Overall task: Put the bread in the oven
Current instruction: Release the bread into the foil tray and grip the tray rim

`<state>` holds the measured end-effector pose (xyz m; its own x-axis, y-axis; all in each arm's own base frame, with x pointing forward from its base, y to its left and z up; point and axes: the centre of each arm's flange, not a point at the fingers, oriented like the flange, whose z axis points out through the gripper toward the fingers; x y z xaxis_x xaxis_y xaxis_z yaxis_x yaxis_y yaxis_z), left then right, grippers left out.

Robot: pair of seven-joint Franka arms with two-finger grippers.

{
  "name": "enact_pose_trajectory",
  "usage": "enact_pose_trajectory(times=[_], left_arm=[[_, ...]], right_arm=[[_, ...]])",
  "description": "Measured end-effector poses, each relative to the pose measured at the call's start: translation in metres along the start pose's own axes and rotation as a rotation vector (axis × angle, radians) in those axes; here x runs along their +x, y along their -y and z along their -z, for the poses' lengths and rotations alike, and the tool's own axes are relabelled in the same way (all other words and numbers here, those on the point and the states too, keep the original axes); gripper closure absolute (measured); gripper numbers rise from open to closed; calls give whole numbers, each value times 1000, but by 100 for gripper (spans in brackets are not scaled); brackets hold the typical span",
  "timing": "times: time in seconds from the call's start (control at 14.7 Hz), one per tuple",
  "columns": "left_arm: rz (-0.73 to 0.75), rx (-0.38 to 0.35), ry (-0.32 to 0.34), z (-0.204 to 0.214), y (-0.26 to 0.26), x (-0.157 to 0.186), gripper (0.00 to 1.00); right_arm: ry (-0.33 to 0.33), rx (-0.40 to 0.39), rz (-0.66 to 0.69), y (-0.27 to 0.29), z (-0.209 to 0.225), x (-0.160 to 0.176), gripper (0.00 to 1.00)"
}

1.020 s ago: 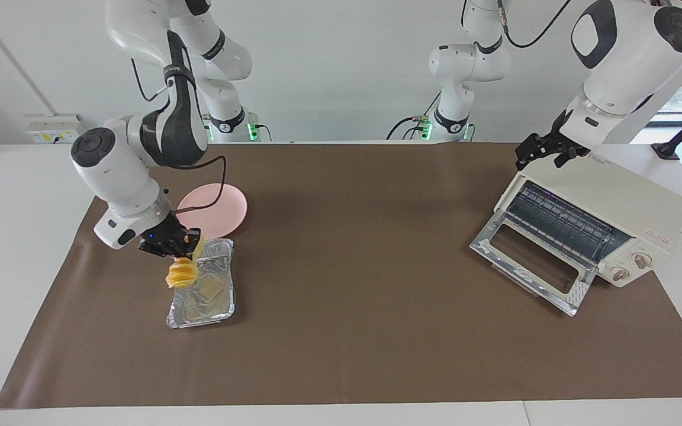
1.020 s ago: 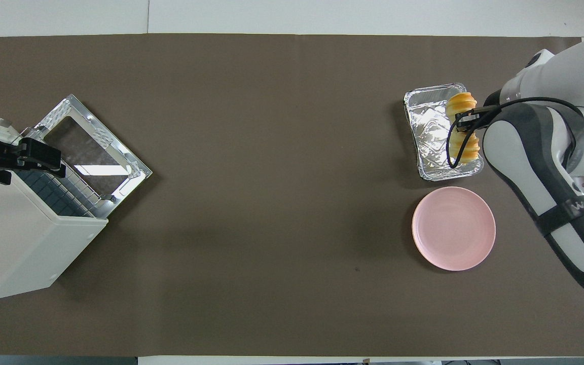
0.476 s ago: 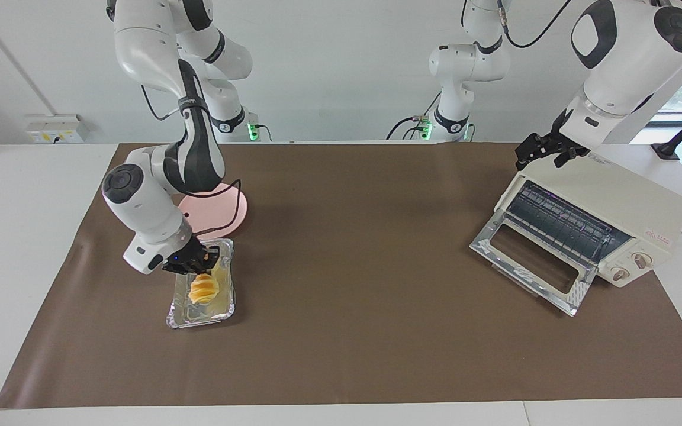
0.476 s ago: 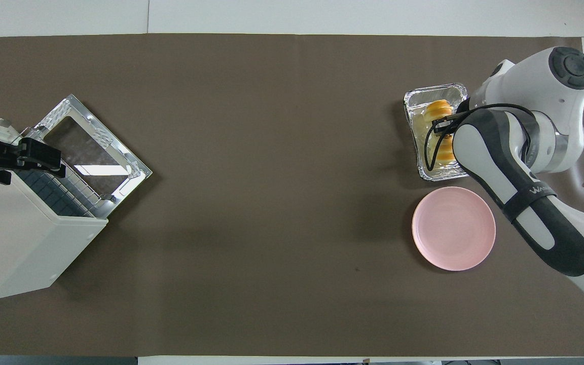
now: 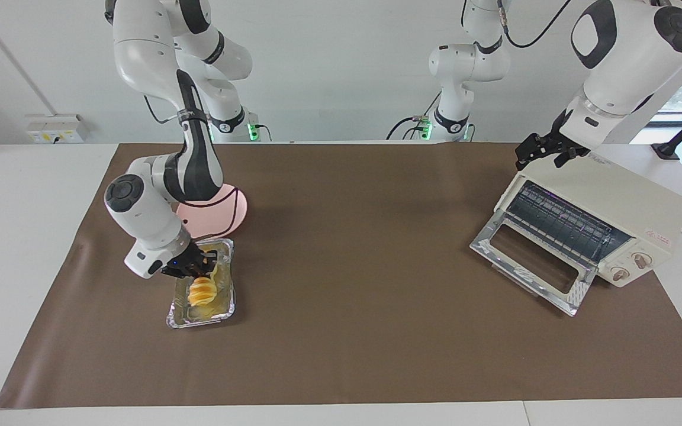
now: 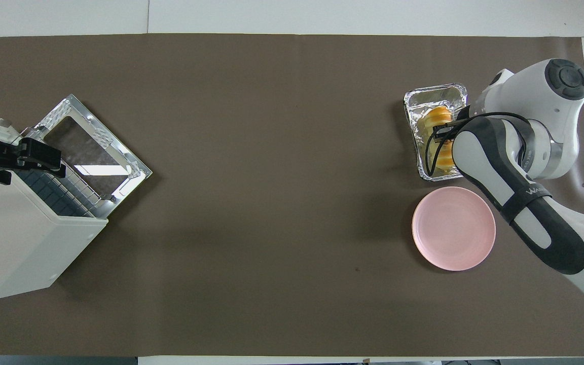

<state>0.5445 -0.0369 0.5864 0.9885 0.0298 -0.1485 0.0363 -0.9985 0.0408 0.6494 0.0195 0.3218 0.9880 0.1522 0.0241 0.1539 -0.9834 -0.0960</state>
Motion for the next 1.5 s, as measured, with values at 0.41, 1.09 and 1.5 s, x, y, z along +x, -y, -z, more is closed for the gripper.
enact_pose_trajectory(times=[0.41, 1.09, 1.5], left_arm=[[0, 0, 0, 0, 0, 0, 0], [0, 0, 0, 0, 0, 0, 0], [0, 0, 0, 0, 0, 0, 0]], right_arm=[[-47, -17, 25, -15, 29, 11, 6], [-67, -69, 55, -58, 6, 8, 0], [-53, -62, 32, -70, -4, 1, 46]])
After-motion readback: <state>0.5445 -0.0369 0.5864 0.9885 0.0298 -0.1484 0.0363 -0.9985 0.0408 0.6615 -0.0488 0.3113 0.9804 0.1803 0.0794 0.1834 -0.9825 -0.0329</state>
